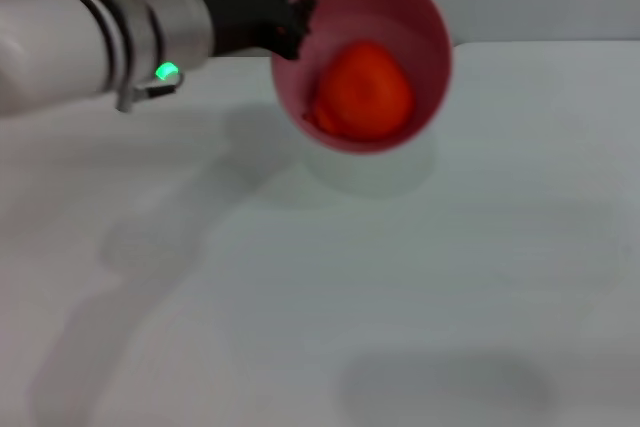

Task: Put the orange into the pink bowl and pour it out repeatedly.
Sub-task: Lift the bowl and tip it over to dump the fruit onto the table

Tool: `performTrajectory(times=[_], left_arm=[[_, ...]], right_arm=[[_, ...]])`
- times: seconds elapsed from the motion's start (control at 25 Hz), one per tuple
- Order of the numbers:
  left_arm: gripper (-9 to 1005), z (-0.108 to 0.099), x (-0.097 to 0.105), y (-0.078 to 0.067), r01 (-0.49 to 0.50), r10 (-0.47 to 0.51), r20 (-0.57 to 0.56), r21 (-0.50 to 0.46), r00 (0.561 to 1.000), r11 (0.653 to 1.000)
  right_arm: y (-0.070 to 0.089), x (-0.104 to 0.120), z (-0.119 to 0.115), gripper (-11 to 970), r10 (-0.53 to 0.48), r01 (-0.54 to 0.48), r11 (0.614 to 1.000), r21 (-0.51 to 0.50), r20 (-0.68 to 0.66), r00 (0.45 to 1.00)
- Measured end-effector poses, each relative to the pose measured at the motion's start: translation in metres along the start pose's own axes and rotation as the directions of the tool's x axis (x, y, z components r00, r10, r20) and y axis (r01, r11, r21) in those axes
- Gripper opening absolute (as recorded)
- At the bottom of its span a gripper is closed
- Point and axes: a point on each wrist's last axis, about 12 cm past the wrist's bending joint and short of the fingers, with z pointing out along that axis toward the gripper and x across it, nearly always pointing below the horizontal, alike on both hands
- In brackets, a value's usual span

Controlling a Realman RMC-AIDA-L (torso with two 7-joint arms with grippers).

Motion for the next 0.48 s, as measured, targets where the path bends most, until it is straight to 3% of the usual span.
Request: performTrajectory(times=[0.2, 0.48], left_arm=[[44, 0.014, 0.011, -0.025, -0.15, 0.151, 0.029, -0.039, 0.988, 0.988], [43, 0.022, 0.022, -0.053, -0.258, 0.272, 0.122, -0.114, 0.955, 0.959]], right_arm=[[0.001, 0.001, 0.0, 591, 0.005, -0.005, 1.0, -0.002, 0.001, 1.0], [0.005, 0.003, 0.0, 592, 0.022, -0.022, 0.999, -0.024, -0.001, 1.0]])
